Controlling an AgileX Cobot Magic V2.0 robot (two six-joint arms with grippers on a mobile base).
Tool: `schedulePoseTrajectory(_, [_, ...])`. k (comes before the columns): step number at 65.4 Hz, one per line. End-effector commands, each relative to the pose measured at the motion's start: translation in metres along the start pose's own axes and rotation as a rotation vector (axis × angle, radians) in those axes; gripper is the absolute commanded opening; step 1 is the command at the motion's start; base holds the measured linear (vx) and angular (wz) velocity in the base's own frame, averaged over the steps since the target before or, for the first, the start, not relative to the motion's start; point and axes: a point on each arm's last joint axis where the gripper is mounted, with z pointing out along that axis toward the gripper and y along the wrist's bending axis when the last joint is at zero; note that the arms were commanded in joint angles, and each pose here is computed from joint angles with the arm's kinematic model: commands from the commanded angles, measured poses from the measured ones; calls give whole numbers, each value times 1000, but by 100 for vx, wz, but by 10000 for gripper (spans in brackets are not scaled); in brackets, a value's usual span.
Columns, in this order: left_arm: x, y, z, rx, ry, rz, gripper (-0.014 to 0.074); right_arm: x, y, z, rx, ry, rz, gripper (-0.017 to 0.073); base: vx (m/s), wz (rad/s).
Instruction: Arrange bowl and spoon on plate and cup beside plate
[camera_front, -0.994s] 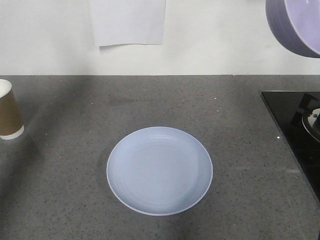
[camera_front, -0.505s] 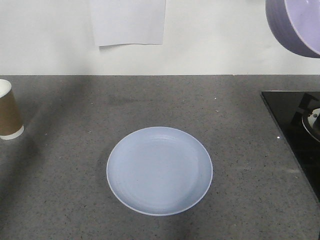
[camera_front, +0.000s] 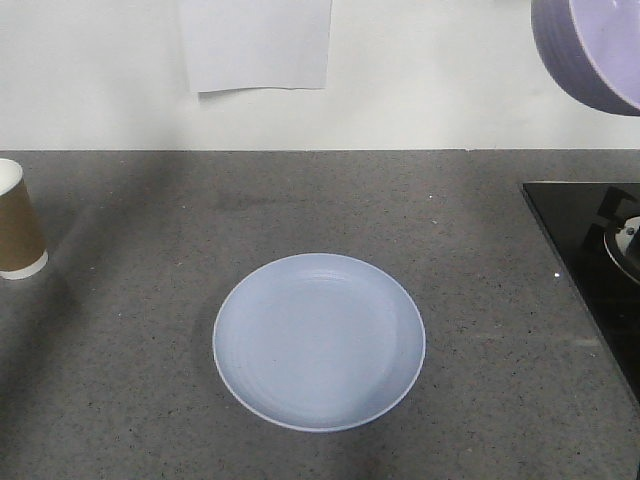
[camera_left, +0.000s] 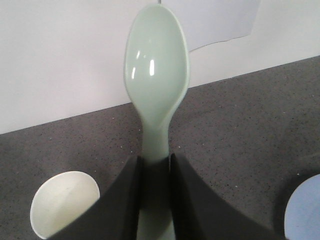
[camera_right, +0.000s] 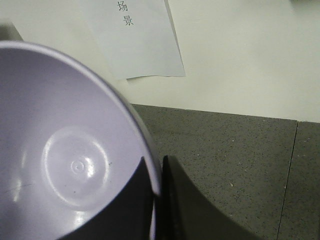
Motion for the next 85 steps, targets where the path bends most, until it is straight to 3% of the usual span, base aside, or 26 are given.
schedulePoseTrajectory(1, [-13, -2, -16, 0, -117, -10, -6, -13, 14, -10, -16, -97, -25, -6, 0, 0])
schedulePoseTrajectory(30, [-13, -2, -16, 0, -117, -10, -6, -17, 12, -10, -2, -142, -14, -6, 0, 0])
schedulePoseTrajectory(38, [-13, -2, -16, 0, -117, -10, -6, -21, 14, -5, -90, -174, -5, -6, 0, 0])
schedulePoseTrajectory(45, [-13, -2, -16, 0, -117, -10, -6, -21, 22, 12, -223, -171, -54, -6, 0, 0])
schedulePoseTrajectory(46, [-13, -2, -16, 0, -117, -10, -6, -5, 40, 62, -378, -23, -77, -6, 0, 0])
schedulePoseTrajectory(53, [-13, -2, -16, 0, -117, -10, -6, 16, 56, 99, -434, 136, -139, -6, 0, 0])
schedulePoseTrajectory(61, [-13, -2, -16, 0, -117, -10, -6, 44, 66, 136, -425, 329, -227, -6, 0, 0])
schedulePoseTrajectory(72, [-13, -2, -16, 0, -117, -10, -6, 79, 67, 176, -388, 546, -224, -6, 0, 0])
schedulePoseTrajectory(85, [-13, -2, -16, 0, -117, -10, -6, 109, 64, 207, -378, 695, -288, -6, 0, 0])
